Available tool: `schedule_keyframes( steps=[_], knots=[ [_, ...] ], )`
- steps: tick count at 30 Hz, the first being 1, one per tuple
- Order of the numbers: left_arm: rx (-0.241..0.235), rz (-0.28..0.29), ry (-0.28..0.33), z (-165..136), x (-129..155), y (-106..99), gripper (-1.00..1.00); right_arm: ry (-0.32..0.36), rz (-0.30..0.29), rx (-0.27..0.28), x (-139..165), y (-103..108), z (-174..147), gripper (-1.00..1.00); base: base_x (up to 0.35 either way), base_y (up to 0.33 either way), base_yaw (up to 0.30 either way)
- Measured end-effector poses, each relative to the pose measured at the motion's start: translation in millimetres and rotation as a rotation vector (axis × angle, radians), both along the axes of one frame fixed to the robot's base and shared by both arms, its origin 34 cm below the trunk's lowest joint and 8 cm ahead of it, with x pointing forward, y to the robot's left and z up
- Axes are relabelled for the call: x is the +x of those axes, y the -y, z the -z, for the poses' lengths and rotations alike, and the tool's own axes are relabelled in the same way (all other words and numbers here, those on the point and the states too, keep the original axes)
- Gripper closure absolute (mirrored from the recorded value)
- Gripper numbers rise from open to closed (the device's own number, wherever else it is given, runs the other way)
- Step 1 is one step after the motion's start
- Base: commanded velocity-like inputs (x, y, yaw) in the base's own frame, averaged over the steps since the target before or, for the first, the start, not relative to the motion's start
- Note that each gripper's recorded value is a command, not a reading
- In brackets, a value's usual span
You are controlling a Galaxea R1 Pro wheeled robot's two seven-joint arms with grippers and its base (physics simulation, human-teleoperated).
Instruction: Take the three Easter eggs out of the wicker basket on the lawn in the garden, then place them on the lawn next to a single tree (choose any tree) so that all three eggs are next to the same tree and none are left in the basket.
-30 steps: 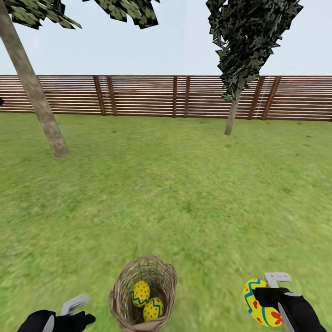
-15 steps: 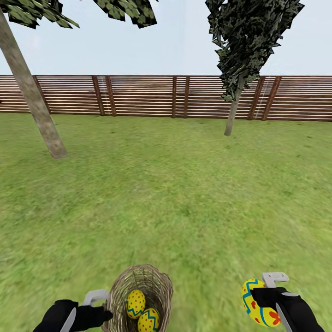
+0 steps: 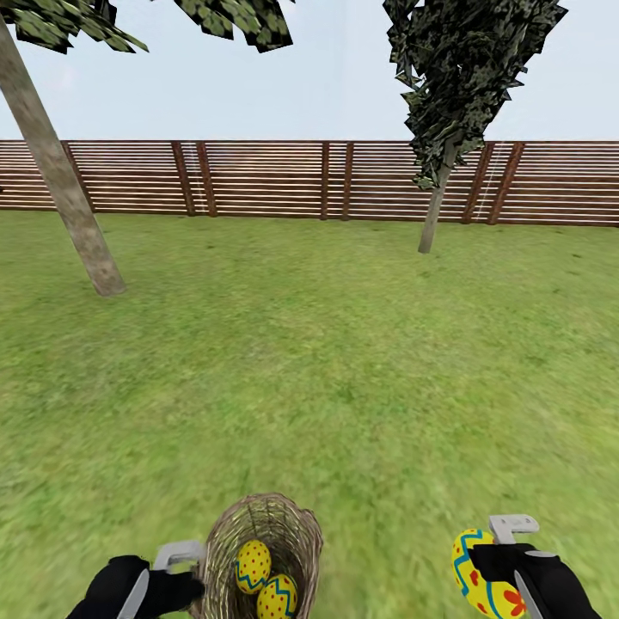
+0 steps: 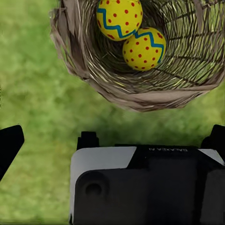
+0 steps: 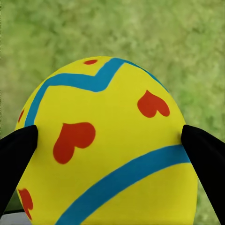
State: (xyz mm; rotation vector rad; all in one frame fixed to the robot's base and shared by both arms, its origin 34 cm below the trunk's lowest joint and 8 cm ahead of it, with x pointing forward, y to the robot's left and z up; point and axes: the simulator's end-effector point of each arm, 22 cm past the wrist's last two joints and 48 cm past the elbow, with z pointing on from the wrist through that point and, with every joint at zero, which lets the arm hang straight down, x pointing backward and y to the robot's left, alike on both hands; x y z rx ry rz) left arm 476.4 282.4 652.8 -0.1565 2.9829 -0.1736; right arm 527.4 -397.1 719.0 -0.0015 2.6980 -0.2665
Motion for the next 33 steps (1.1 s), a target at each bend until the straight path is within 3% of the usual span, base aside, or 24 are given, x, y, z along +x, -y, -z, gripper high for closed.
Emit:
schedule_keyframes(
  steps=[3,6,7,9,11,12,14,17,22,27,31,33],
  knots=[
    [-0.019,-0.053,-0.002,-0.6,-0.3,-10.5,-1.0,0.0,0.001,-0.001,0.0,0.7,-0.2,1.0,0.0,0.0,0.0],
    [-0.145,-0.033,0.013,-6.2,0.8,9.9,-1.0,0.001,0.002,-0.002,0.1,1.3,-0.4,1.0,0.0,0.0,0.0],
    [-0.181,-0.015,0.038,-12.7,4.7,4.4,-1.0,0.001,0.002,-0.001,0.1,1.3,-0.4,1.0,0.0,0.0,0.0],
    [-0.153,0.015,0.135,-27.2,23.9,-25.7,-1.0,0.002,0.002,-0.002,0.3,1.5,-0.5,1.0,0.0,0.0,0.0],
    [-0.113,0.06,0.239,-47.1,25.6,-53.8,-1.0,0.002,0.002,-0.002,0.2,1.5,-0.5,1.0,0.0,0.0,0.0],
    [-0.108,0.082,0.275,-63.2,24.5,-54.9,-1.0,0.002,0.002,-0.002,0.3,1.6,-0.6,1.0,0.0,0.0,0.0],
    [-0.12,0.082,0.237,-91.1,20.1,-47.6,-1.0,0.002,0.002,-0.002,0.3,1.6,-0.6,1.0,0.0,0.0,0.0],
    [-0.11,0.02,0.237,-111.9,24.5,-64.6,-1.0,0.002,0.002,-0.003,0.3,1.6,-0.5,1.0,0.0,0.0,0.0],
    [-0.125,-0.039,0.137,-77.9,-5.2,-72.7,-1.0,0.003,0.002,-0.004,0.3,2.2,-0.4,1.0,0.0,0.0,0.0],
    [-0.128,-0.041,0.125,-73.5,-9.2,-71.6,-1.0,0.004,0.003,-0.005,0.4,2.7,-0.5,1.0,0.0,0.0,0.0],
    [-0.158,-0.038,0.098,-60.9,-17.7,-42.4,-1.0,0.004,0.003,-0.006,0.4,3.7,-0.8,1.0,0.0,0.0,0.0],
    [-0.113,-0.035,0.011,-34.4,-44.8,-39.5,-1.0,0.004,0.004,-0.007,0.4,4.3,-0.9,1.0,0.0,0.0,0.0]
  ],
)
